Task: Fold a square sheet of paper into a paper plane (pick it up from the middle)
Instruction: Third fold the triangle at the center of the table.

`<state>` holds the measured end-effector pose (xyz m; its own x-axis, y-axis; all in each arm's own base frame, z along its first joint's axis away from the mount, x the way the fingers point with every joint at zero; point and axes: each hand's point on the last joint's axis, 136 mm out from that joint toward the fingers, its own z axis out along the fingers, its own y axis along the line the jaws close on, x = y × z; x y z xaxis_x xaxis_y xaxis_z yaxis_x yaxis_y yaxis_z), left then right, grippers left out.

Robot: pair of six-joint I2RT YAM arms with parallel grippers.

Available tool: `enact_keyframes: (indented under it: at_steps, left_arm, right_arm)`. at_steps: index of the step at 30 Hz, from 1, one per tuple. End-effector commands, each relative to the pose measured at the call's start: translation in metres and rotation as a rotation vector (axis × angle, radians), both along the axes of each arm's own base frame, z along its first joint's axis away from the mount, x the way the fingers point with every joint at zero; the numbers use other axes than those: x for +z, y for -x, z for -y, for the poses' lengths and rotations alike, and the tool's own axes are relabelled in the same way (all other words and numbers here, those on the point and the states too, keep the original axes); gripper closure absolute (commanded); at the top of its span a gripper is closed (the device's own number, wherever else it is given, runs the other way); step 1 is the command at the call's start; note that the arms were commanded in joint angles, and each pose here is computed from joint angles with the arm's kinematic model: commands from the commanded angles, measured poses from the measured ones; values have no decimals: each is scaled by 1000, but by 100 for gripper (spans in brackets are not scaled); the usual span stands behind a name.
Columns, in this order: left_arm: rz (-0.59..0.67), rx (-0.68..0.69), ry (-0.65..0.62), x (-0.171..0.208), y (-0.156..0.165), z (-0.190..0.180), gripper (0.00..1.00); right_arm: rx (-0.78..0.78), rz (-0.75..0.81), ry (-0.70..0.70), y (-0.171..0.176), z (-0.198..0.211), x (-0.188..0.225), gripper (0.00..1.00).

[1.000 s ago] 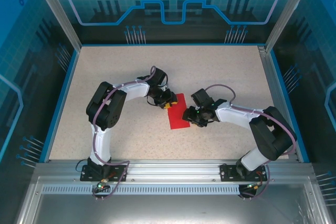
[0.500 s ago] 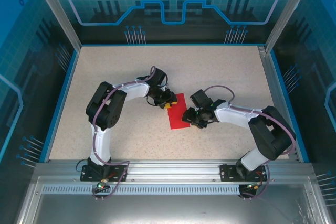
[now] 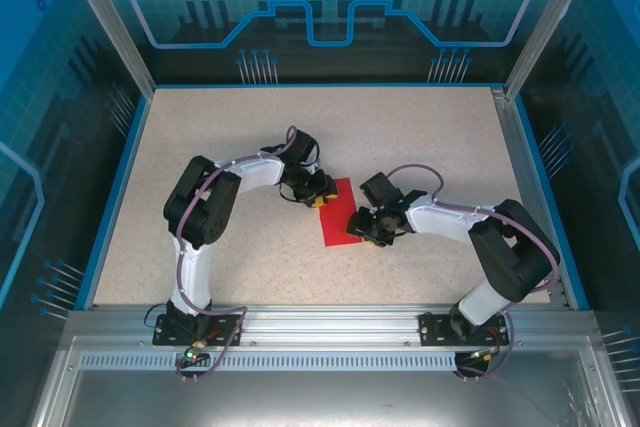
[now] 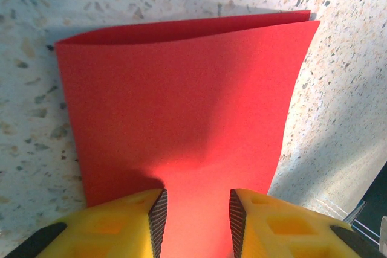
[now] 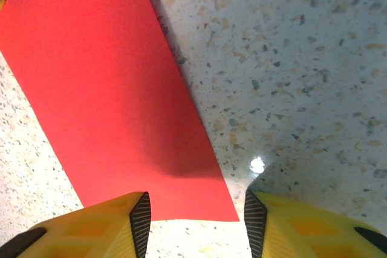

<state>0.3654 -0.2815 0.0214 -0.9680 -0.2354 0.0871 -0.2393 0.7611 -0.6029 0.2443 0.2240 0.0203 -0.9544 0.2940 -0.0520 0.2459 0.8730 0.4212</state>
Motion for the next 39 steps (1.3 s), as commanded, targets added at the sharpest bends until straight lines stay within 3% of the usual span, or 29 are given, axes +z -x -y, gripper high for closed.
enact_keyframes:
  at_steps: [1,39]
  left_arm:
    - [-72,-20,-37,-16,22,-8,63]
    - [-71,-16,-37,-16,26,-10,63]
  right_arm:
    - [14,12,13,4,-2,10,51]
    - [56,14,-42,-12,-28,4,54]
